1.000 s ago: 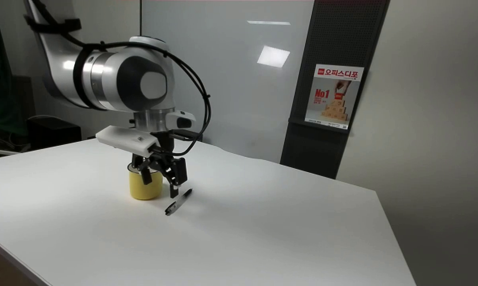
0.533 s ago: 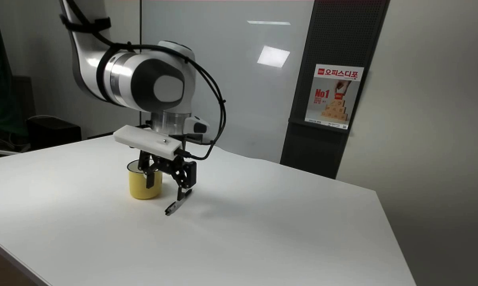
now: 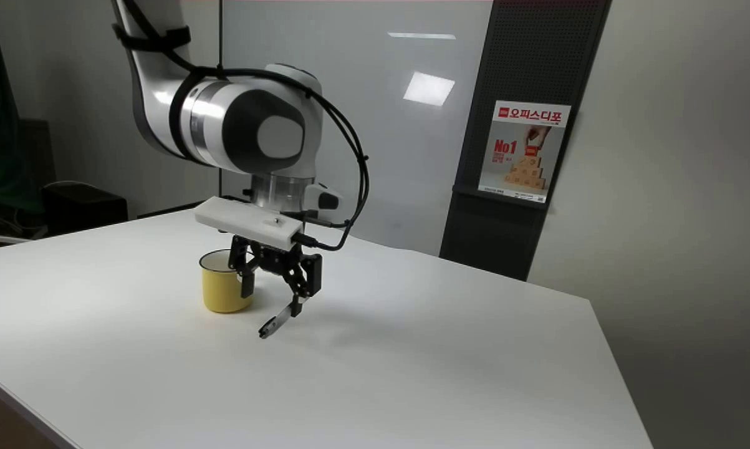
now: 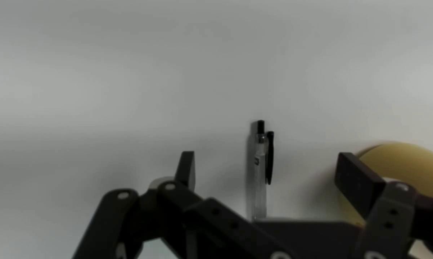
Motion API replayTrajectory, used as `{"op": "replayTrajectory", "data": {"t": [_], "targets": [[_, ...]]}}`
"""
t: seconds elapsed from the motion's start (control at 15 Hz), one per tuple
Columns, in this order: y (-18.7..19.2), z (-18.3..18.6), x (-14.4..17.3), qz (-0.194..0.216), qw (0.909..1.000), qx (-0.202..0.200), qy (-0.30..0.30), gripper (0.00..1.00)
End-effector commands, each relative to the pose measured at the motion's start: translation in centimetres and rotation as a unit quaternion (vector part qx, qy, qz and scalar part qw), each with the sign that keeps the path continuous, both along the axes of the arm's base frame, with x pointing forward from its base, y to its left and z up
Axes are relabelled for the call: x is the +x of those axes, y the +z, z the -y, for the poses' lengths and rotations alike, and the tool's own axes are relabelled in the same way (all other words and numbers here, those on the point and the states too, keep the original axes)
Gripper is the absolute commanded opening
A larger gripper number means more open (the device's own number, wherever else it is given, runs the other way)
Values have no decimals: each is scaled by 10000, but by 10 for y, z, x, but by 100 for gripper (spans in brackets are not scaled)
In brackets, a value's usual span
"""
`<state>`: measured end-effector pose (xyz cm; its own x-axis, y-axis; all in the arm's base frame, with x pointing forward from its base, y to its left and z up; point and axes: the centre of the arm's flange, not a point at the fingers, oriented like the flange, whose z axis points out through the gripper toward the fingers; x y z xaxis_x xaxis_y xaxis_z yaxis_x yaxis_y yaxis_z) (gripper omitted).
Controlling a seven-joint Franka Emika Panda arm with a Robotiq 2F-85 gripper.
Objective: Put the pen in the cup
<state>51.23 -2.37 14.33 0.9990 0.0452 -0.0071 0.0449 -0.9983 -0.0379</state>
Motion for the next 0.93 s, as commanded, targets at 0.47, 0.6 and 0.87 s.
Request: {"op": "replayTrajectory", "data": {"t": [0.47, 0.6, 0.87], "targets": [[-31, 14, 38, 242, 9990, -362, 51, 100], [-39, 10, 47, 272, 9989, -367, 121, 100], [-47, -5, 60, 337, 9985, -342, 270, 100]]}}
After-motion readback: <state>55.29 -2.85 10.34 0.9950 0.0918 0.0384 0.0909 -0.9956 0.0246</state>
